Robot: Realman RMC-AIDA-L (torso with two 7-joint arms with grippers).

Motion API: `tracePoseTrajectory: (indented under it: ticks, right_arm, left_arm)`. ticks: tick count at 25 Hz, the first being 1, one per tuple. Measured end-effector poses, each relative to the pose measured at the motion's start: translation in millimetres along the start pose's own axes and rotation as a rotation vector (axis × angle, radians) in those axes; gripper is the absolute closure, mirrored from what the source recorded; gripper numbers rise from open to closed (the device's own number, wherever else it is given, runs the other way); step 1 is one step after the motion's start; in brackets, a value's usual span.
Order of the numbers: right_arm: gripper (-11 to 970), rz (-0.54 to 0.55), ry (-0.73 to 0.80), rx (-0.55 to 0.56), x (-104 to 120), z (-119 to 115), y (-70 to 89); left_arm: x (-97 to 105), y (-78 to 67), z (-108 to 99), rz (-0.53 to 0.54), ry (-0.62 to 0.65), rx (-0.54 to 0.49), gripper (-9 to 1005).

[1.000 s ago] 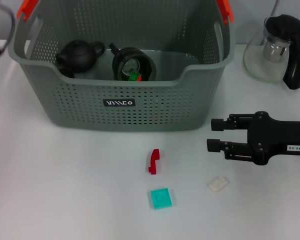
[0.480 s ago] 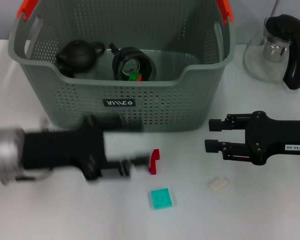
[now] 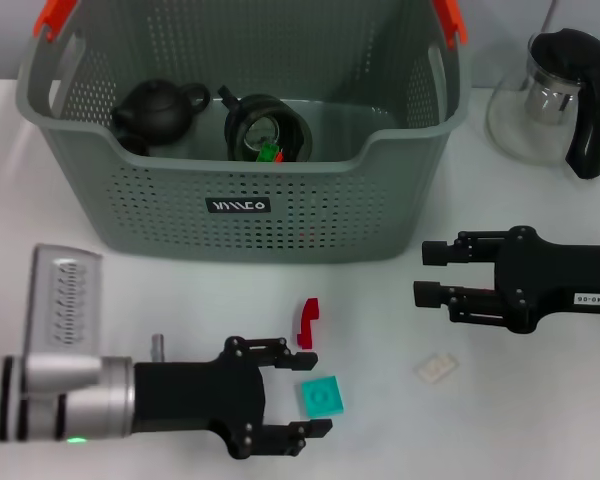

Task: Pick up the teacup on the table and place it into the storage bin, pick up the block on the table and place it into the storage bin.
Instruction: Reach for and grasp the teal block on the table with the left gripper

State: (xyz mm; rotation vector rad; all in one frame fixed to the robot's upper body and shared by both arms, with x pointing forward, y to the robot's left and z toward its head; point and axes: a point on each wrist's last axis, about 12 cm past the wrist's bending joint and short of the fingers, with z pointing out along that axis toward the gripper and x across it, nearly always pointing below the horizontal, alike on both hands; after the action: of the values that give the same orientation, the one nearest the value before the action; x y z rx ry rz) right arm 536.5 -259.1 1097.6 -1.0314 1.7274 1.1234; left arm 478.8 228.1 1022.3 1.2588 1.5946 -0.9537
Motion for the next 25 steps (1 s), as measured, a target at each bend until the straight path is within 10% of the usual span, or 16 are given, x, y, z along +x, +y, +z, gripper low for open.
tracePoseTrajectory:
  ticks: [25]
  right_arm:
    - [365,0.003,0.001,0.002,0.6,-0.6,0.0]
  left_arm:
    - [20.6,-0.2,22.1,0.042,0.091,-0.077,354]
